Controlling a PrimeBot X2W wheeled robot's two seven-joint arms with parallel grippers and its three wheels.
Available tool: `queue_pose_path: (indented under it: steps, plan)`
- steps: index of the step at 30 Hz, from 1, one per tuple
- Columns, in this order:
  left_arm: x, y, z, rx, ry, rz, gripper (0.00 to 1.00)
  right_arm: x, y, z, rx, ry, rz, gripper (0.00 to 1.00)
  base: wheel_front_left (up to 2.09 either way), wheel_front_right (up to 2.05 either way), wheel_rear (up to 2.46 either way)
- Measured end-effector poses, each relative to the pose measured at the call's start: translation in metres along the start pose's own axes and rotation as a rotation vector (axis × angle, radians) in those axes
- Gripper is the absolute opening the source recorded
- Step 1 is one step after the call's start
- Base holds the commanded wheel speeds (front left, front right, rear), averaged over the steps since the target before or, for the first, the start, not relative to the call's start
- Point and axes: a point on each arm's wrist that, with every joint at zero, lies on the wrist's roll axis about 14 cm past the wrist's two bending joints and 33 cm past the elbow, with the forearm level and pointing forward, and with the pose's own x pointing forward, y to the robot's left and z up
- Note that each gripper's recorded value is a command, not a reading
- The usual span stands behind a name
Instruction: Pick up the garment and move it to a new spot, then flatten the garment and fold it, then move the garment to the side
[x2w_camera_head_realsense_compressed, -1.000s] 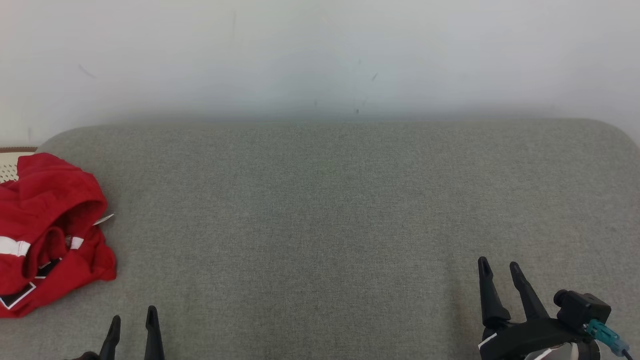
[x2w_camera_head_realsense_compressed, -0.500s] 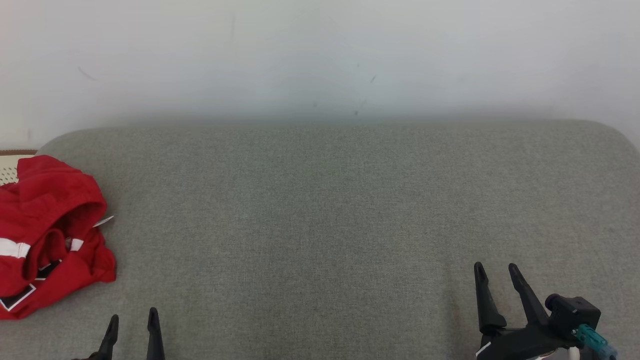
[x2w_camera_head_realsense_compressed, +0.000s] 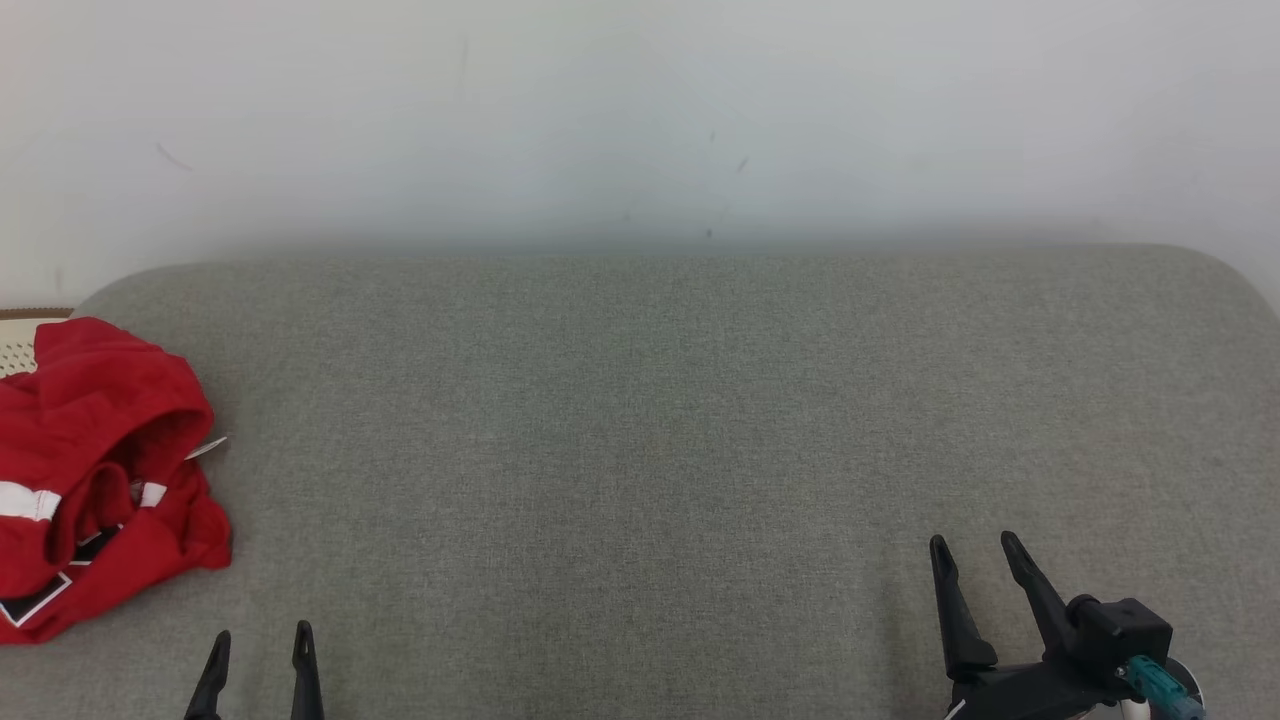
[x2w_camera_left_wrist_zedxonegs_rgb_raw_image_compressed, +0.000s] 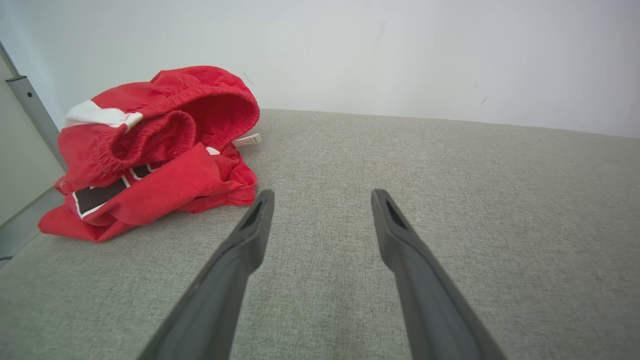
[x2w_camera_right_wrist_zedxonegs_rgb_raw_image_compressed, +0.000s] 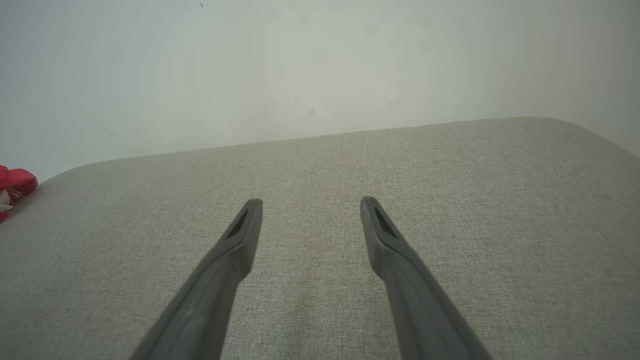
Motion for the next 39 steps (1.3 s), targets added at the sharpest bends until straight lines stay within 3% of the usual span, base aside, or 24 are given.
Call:
queue_pose_path:
  steps: [23, 32, 39]
  plan:
    - [-0.013, 0.03, -0.01, -0.006, 0.03, 0.085, 1.0, 0.011, 0.013, 0.0, -0.036, -0.006, 0.043, 1.0, 0.0, 0.0, 0.0]
    - [-0.029, 0.061, -0.009, -0.028, 0.031, 0.179, 1.0, 0.026, 0.049, -0.005, -0.032, 0.005, 0.158, 1.0, 0.0, 0.0, 0.0]
    - [-0.057, 0.103, -0.015, -0.074, 0.049, 0.323, 1.0, 0.037, 0.093, -0.006, -0.008, 0.004, 0.289, 1.0, 0.0, 0.0, 0.0]
